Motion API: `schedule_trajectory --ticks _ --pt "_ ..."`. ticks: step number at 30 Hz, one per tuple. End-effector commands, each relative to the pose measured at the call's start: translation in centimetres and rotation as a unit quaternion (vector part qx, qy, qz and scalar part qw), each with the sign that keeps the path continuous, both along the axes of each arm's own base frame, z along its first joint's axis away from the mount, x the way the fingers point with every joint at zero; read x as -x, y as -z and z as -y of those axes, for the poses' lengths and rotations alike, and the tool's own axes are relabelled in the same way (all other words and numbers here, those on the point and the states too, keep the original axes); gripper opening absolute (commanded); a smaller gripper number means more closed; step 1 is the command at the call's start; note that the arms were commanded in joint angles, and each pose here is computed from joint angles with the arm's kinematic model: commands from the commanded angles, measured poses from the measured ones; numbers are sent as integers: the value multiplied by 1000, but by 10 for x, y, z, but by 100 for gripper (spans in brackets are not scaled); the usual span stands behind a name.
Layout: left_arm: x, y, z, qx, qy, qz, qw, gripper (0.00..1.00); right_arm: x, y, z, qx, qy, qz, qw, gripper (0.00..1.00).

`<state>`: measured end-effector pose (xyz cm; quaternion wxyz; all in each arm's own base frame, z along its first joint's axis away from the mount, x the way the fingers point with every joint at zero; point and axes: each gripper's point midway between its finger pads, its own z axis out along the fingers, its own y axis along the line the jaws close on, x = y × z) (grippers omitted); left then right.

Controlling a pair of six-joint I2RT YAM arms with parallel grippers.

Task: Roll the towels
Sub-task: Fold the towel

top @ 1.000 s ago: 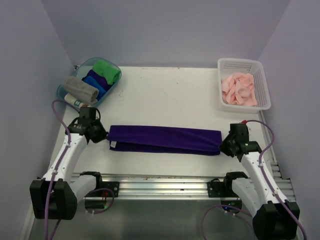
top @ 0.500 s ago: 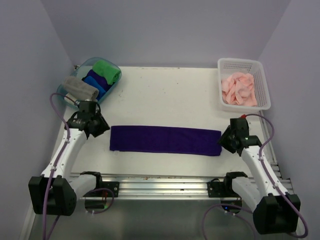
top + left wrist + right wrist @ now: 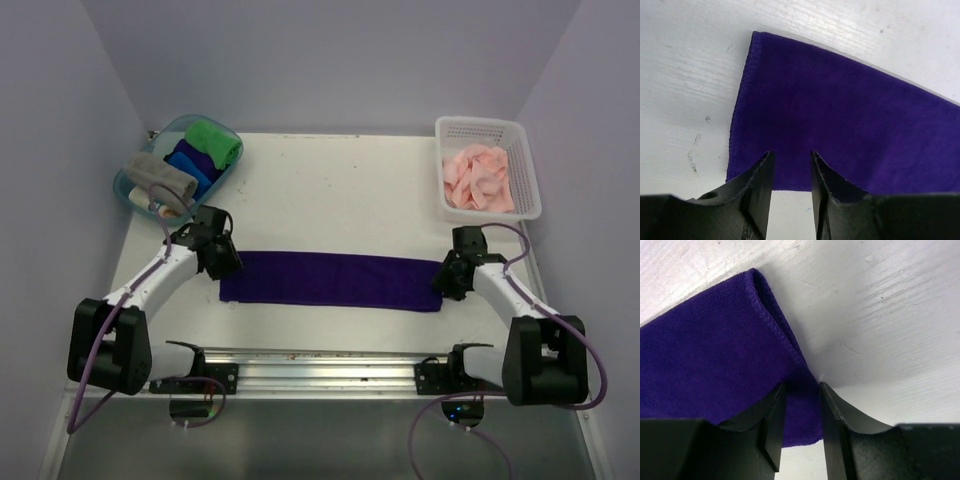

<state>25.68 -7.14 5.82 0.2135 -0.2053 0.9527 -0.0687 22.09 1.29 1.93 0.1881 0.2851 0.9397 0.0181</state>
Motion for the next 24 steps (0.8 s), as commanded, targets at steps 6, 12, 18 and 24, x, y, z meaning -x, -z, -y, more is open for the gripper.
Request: schedule_trajectory --ticks 6,12,18,24 --pt "-8 34 -2 -7 -22 -13 1000 36 -11 10 -1 -8 0 12 1000 35" --pt "-6 37 -2 -8 -22 -20 1000 36 -6 3 7 14 8 15 1000 59" --pt "-8 37 -2 -9 -21 -19 1000 36 -6 6 3 2 3 11 1000 50" --pt "-6 40 -1 -6 -17 -22 1000 36 -6 12 -6 -22 -6 9 1000 14"
